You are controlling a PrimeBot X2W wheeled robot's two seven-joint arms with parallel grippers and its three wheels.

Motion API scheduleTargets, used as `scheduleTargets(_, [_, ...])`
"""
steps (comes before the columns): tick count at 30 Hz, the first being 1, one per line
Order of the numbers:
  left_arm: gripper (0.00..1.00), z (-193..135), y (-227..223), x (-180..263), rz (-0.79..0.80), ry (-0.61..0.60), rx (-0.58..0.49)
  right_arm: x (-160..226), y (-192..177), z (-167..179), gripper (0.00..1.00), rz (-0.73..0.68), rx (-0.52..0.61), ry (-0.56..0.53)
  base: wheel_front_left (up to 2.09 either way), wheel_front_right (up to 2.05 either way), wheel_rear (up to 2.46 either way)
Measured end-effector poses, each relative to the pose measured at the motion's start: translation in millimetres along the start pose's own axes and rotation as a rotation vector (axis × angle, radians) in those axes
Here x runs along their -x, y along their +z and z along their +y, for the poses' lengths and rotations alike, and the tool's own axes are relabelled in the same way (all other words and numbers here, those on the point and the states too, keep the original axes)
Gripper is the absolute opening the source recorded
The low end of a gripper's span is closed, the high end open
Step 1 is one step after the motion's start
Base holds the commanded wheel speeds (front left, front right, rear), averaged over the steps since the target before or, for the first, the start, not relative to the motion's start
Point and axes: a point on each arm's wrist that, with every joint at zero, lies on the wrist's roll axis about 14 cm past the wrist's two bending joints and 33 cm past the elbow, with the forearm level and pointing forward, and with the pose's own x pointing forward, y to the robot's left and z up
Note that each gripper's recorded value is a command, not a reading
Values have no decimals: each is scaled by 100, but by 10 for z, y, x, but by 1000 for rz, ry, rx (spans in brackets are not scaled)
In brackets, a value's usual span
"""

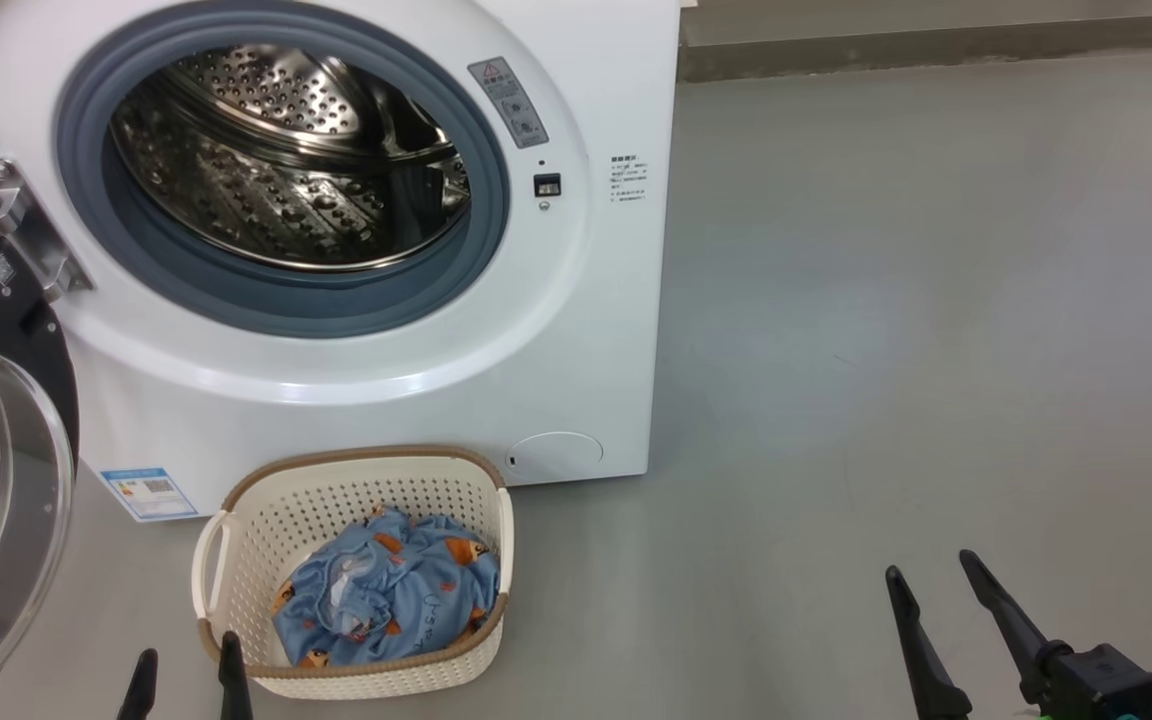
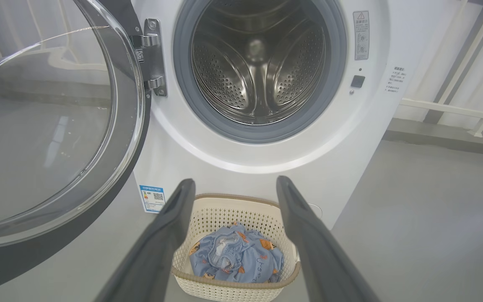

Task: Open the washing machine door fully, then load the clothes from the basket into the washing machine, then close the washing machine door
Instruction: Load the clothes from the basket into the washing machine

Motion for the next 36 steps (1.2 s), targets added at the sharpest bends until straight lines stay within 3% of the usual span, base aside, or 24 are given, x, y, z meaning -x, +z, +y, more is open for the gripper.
scheduleTargets(25, [100, 158, -148, 83, 46, 47, 41, -51, -36, 29, 100, 10, -3, 10, 3, -3, 0])
scheduleTargets(36, [100, 257, -159, 111, 49, 76, 38, -60, -37, 62, 100, 10, -4, 21, 109, -125, 16])
